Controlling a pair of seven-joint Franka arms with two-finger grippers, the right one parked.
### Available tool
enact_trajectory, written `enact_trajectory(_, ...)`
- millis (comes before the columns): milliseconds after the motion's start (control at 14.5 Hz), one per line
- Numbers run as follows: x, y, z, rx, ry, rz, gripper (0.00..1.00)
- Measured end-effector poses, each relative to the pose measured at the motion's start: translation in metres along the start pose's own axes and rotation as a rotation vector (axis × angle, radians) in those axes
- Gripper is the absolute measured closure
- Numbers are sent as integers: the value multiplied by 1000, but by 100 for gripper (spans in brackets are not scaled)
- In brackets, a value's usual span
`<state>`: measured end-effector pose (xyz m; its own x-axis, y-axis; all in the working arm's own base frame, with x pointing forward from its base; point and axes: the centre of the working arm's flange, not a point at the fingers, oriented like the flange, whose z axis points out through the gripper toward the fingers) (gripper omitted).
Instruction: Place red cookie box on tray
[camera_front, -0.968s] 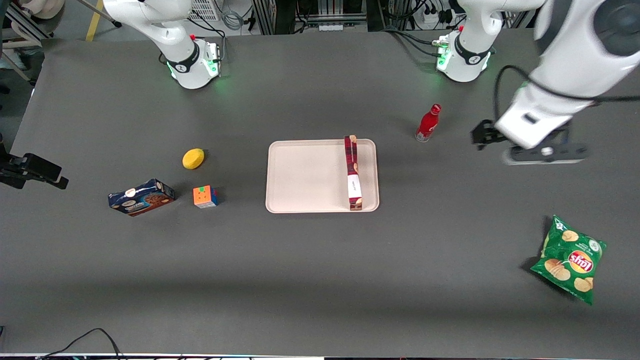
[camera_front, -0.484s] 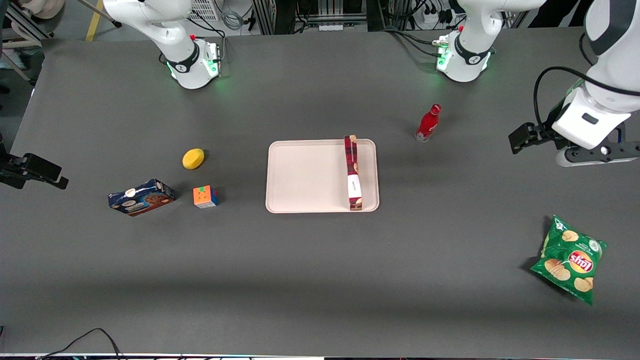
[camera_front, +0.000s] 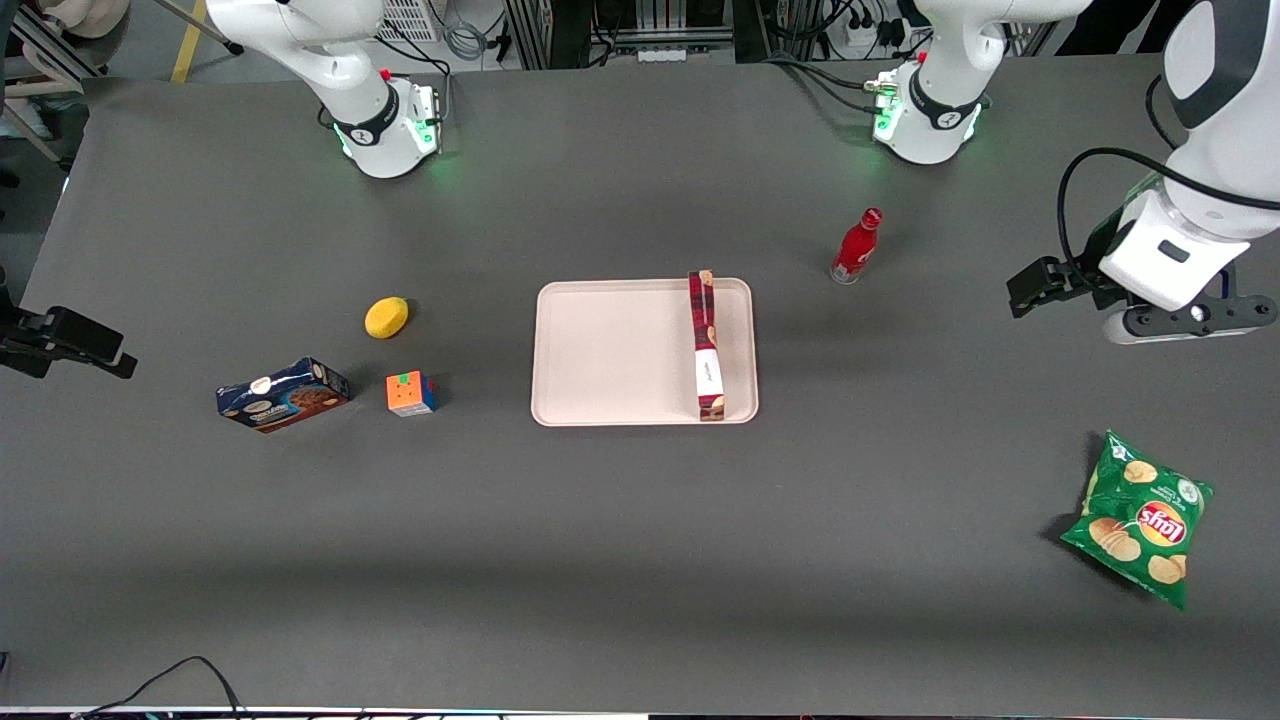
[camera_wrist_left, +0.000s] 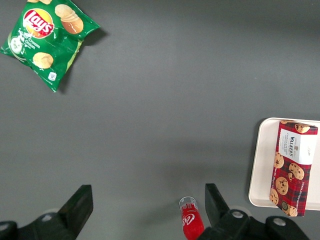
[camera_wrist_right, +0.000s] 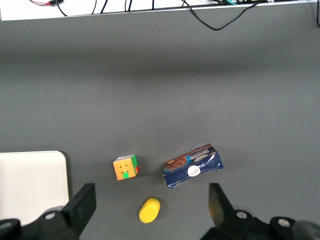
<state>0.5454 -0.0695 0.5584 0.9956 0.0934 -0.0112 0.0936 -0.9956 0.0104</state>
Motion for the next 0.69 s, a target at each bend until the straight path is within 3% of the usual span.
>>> enact_trajectory(415,1,-1,-2,-1,4,7,0)
enact_trajectory(691,4,-5,-5,-2,11,103,0)
